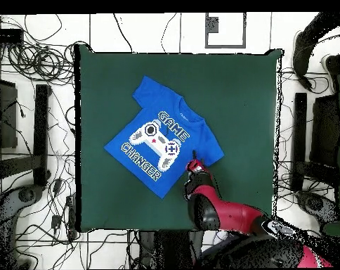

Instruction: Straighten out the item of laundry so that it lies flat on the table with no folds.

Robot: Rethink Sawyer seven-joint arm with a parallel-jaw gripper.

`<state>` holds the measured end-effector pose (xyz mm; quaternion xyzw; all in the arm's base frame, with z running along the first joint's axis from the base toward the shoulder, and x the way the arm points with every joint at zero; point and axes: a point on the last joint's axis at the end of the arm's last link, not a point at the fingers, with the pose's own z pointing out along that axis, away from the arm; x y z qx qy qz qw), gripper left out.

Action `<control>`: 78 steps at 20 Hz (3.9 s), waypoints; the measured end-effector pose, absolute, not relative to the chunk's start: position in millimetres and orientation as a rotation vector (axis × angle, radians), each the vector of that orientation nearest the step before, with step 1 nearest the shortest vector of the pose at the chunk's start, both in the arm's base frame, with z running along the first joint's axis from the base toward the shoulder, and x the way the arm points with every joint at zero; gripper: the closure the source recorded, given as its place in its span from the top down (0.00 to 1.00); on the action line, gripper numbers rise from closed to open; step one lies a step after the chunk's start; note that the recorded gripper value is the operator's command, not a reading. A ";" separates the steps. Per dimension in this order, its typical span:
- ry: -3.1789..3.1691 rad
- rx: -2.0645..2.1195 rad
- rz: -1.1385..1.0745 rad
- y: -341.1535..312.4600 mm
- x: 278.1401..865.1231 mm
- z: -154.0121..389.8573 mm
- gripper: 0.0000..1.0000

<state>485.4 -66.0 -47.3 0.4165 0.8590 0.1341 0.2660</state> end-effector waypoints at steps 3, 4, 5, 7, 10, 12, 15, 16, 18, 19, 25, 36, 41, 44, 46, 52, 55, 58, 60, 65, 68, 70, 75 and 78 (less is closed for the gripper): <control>2.315 1.126 0.362 -67.8 485.3 -47.1 1.00; 2.315 1.127 0.362 -68.5 485.2 -47.1 1.00; 2.315 1.127 0.362 -68.8 485.0 -47.0 1.00; 2.314 1.128 0.362 -69.1 485.0 -47.1 1.00; 2.314 1.128 0.362 -69.3 485.0 -47.1 1.00; 2.314 1.128 0.362 -69.3 485.0 -47.1 1.00; 2.314 1.128 0.361 -69.3 485.1 -46.9 1.00; 2.313 1.128 0.361 -69.5 485.2 -46.7 1.00; 2.310 1.126 0.360 -70.4 486.3 -45.2 1.00; 2.306 1.125 0.358 -71.8 487.4 -43.2 1.00; 2.272 1.128 0.324 -94.5 496.5 -20.5 1.00; 2.247 1.092 0.292 -106.6 513.2 7.0 1.00; 2.270 1.075 0.304 -89.2 514.1 2.3 1.00; 2.284 1.054 0.313 -76.6 515.9 1.2 1.00; 2.288 1.048 0.315 -73.6 516.1 1.1 1.00; 2.286 1.056 0.313 -77.0 515.2 0.5 1.00; 2.285 1.067 0.310 -83.3 511.7 -1.6 1.00; 2.291 1.092 0.308 -87.9 505.7 -9.4 1.00; 2.298 1.103 0.312 -86.6 501.5 -17.3 1.00; 2.304 1.122 0.341 -77.6 491.9 -40.1 1.00; 2.297 1.128 0.359 -72.8 486.7 -50.2 1.00; 2.276 1.121 0.366 -73.3 486.3 -50.5 1.00; 2.252 1.111 0.376 -73.2 485.0 -52.1 1.00; 2.249 1.106 0.379 -73.2 484.3 -52.4 1.00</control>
